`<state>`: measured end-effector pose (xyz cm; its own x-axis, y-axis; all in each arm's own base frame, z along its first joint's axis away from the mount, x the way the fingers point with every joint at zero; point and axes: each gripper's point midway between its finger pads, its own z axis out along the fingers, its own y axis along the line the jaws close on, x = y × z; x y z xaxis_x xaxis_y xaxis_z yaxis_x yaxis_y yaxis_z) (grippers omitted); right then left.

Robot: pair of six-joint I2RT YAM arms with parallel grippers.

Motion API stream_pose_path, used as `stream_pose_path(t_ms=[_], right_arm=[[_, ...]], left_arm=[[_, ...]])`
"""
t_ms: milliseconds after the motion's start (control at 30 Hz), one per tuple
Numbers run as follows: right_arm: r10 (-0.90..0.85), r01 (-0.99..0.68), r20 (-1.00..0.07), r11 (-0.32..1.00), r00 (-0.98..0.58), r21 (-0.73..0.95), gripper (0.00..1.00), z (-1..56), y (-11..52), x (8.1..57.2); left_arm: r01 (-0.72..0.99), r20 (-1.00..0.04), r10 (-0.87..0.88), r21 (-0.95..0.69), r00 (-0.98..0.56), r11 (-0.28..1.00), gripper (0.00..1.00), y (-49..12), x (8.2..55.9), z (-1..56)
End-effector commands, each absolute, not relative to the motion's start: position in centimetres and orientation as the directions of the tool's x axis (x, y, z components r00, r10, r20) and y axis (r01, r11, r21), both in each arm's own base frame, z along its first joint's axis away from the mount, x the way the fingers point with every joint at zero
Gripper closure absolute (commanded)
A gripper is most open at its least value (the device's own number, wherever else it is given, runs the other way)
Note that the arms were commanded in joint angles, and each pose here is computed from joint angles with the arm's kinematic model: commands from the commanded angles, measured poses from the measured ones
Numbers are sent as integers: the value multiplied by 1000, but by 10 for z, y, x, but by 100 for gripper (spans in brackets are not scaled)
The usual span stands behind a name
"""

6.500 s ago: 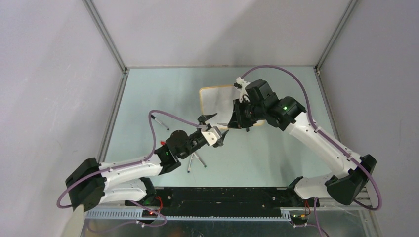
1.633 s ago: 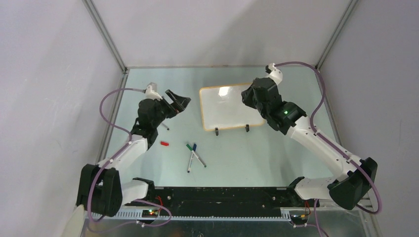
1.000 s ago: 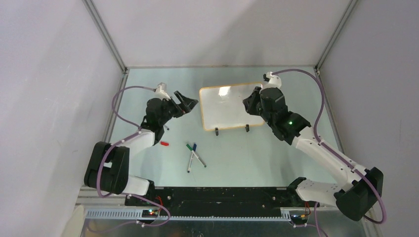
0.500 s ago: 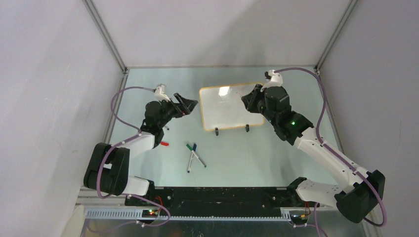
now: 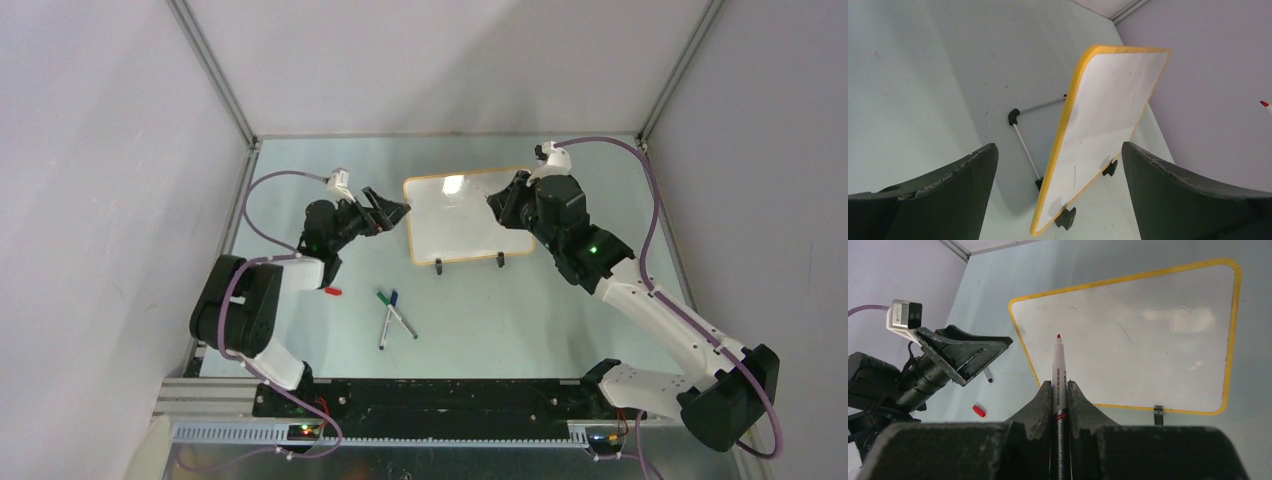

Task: Write a sentence on the whiteboard
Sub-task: Move the whiteboard to the center of the board.

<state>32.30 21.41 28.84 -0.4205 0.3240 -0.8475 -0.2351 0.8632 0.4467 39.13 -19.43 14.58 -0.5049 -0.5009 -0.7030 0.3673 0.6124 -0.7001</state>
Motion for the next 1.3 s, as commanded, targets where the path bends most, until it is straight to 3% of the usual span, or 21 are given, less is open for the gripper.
stream_pose_path(t_ms=[0,133,367,767,1067,1267], right_arm=[[342,-262,-861,852,-376,453,100,305,214,326],[341,-264,-860,852,-379,453,100,304,215,326],[330,-255,-864,861,-380,440,100,300,213,328],[374,-16,-846,912,-379,410,100,279,121,351],[497,144,-734,859,-463,491,100,229,59,383],[525,159,-652,830,-547,535,100,187,64,405]], left_arm=[[445,-734,-495,-678,-465,585,0,-204,406,170],[459,-724,-497,-689,-478,561,0,-210,411,168],[470,-707,-481,-706,-519,530,24,-221,413,165],[461,-709,-483,-703,-513,542,23,-218,412,166],[482,-704,-489,-709,-515,514,44,-223,412,170],[474,-696,-485,-717,-529,511,47,-225,414,167]])
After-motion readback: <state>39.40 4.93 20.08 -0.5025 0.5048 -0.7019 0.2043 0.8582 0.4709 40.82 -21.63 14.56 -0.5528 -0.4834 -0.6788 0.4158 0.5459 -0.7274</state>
